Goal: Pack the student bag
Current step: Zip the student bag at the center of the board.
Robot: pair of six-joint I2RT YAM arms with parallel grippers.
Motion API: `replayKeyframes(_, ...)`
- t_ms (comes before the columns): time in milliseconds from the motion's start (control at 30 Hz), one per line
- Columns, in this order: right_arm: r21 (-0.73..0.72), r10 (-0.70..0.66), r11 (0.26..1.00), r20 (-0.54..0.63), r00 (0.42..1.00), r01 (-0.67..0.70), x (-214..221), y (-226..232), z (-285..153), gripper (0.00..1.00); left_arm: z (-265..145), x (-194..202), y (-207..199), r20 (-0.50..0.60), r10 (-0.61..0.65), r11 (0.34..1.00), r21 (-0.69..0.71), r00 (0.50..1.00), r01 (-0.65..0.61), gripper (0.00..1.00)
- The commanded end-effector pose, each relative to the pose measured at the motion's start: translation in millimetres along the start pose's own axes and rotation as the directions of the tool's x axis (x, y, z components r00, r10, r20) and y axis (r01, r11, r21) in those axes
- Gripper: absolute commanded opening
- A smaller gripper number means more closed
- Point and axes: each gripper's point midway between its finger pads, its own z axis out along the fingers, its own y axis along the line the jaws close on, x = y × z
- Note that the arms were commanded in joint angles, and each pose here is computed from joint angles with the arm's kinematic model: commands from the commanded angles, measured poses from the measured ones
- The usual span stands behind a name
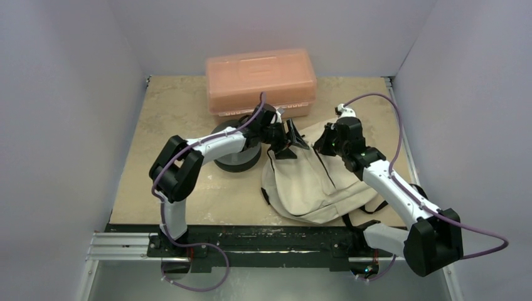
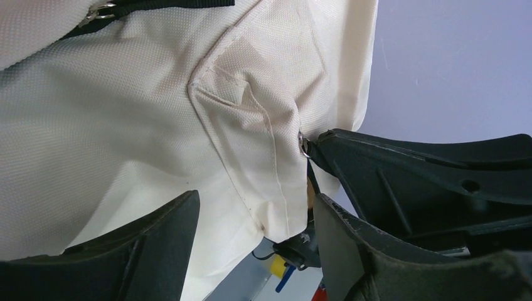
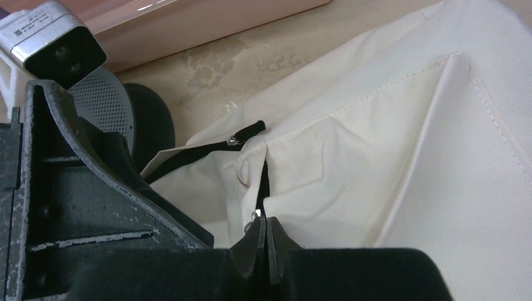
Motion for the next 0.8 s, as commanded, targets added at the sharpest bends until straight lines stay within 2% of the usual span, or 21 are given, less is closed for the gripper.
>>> replayKeyframes(0,-0.020,-0.076,0.997,0.067,0.995,0.077,-18.7,4.7,-10.9,0.00,-6.8,-18.9,-30.1,0.041,0.006,1.000,0.010,0.999,-0.007,0.64)
replayKeyframes(133,-0.020,-0.136,0.990,0.074,0.988,0.137,-23.0,4.4,-16.7,0.00,-3.5,-29.8,-14.7,0.088,-0.089,0.987,-0.130,0.992,0.100,0.64)
replayKeyframes(333,-0.048,-0.195,0.979,0.055,0.979,0.197,-21.7,8.4,-17.5,0.00,3.3,-30.9,-6.0,0.120,-0.198,0.946,-0.238,0.973,0.222,0.65)
replayKeyframes(533,-0.049,-0.225,0.972,0.051,0.973,0.228,-21.2,7.7,-19.7,0.00,14.8,-22.1,-17.6,0.118,-0.222,0.935,-0.256,0.968,0.246,0.64)
replayKeyframes(767,-0.053,-0.245,0.968,0.049,0.968,0.247,-19.9,7.2,-23.9,0.00,26.1,-22.8,-10.7,0.154,-0.220,0.909,-0.326,0.963,0.260,0.59)
